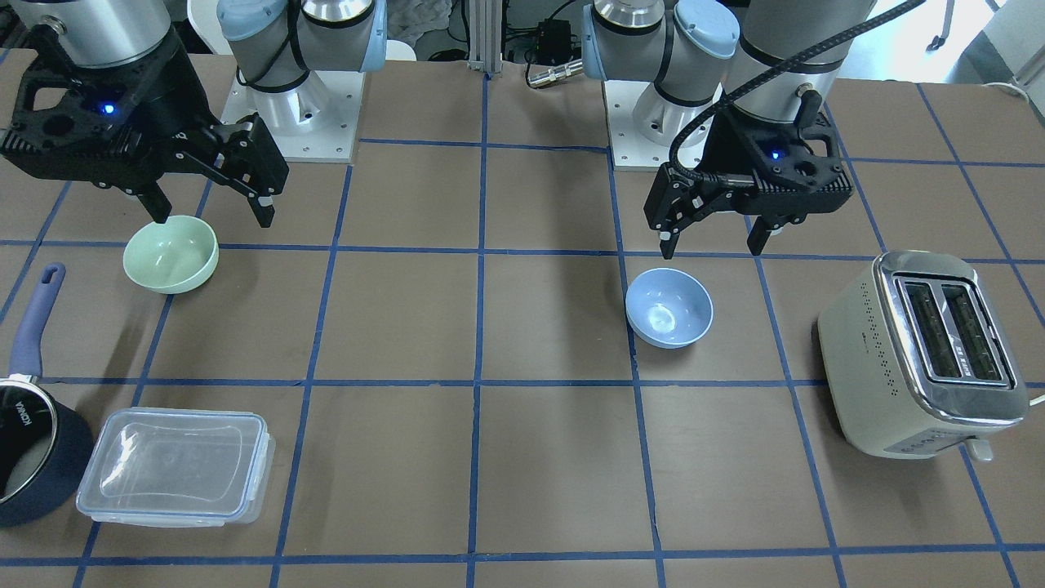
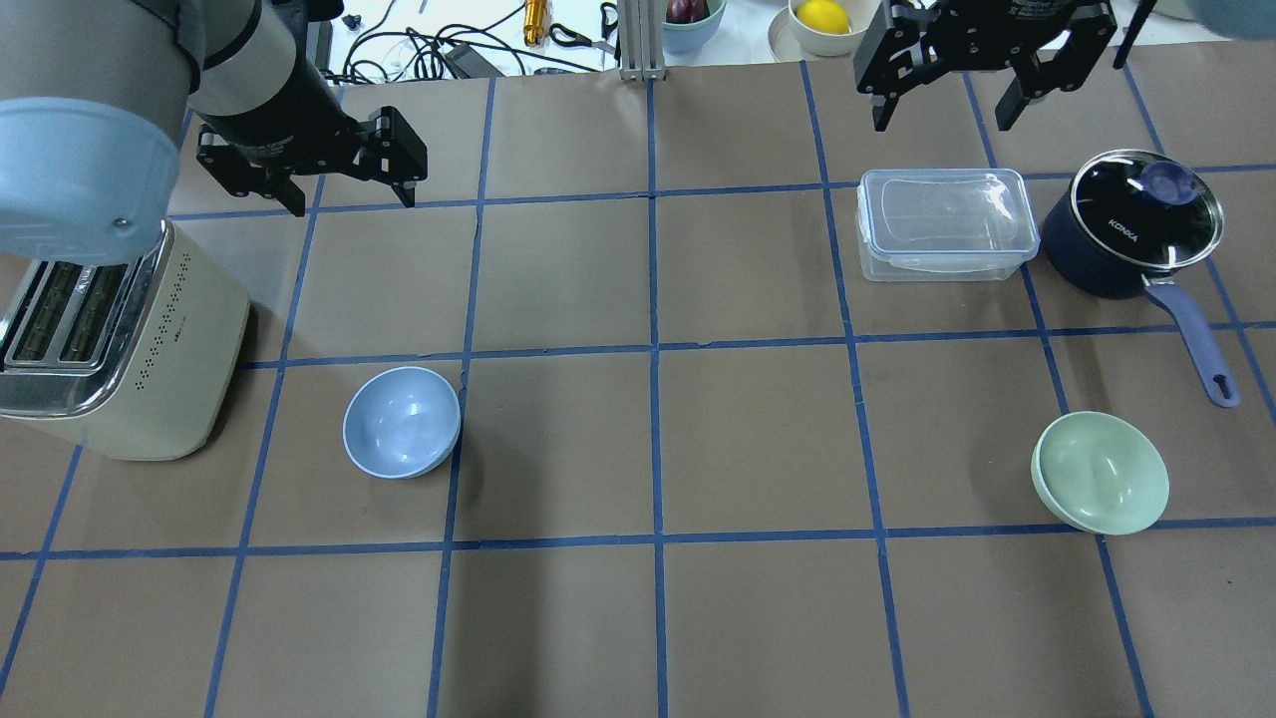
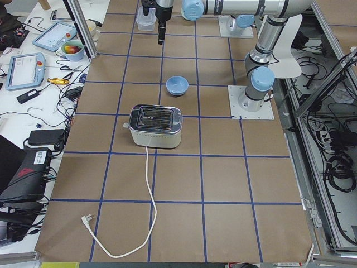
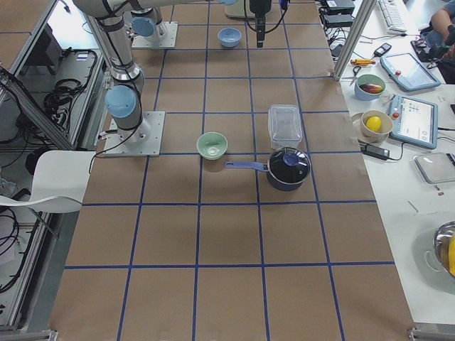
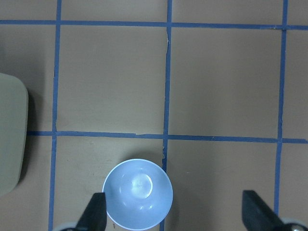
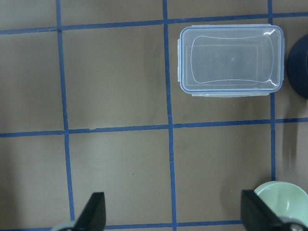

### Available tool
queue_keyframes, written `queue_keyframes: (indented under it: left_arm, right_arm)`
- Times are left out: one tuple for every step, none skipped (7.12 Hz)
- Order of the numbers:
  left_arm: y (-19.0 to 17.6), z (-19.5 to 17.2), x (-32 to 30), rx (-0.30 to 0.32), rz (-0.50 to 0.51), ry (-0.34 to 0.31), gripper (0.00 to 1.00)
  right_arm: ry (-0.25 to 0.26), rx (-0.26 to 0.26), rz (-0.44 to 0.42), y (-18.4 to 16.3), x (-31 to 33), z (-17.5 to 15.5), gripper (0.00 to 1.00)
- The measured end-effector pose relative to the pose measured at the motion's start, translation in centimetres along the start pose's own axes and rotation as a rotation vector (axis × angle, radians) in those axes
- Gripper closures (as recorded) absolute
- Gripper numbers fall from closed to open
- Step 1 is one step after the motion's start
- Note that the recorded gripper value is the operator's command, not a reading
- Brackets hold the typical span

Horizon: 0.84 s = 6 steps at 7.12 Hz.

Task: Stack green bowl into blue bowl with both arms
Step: 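Lower the left gripper onto the light blue bowl's rim and grasp it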

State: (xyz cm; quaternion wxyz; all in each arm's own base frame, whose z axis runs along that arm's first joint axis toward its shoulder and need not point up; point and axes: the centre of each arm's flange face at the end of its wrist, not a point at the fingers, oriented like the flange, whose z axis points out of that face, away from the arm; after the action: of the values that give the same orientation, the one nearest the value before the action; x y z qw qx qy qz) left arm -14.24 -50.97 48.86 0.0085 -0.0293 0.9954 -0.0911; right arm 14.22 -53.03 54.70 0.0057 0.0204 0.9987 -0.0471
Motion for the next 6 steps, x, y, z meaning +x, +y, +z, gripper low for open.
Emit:
queue_keyframes:
  left_arm:
    - [0.2,0.2,0.1,-0.001,0.000,0.000,0.00]
    - [0.9,1.1,0.2,-0.021,0.002,-0.002,0.00]
    - [2.5,3.6,0.9,-0.071,0.011,-0.004,0.00]
    - [4.7,7.4,2.3,-0.111,0.040,-0.009,0.00]
    - [6.9,11.4,3.4,-0.137,0.067,-0.015,0.00]
    - [9.0,15.6,3.8,-0.167,0.076,-0.022,0.00]
  right_arm:
    - [0.000,-0.001,0.000,0.0,0.0,0.0,0.00]
    - [-0.001,-0.001,-0.001,0.0,0.0,0.1,0.00]
    - [-0.001,-0.002,-0.002,0.0,0.0,0.1,0.00]
    - [0.001,-0.004,-0.003,0.0,0.1,0.2,0.00]
    - [0.001,-0.008,-0.005,0.0,0.1,0.4,0.00]
    - [0.002,-0.013,-0.007,-0.1,0.2,0.7,0.00]
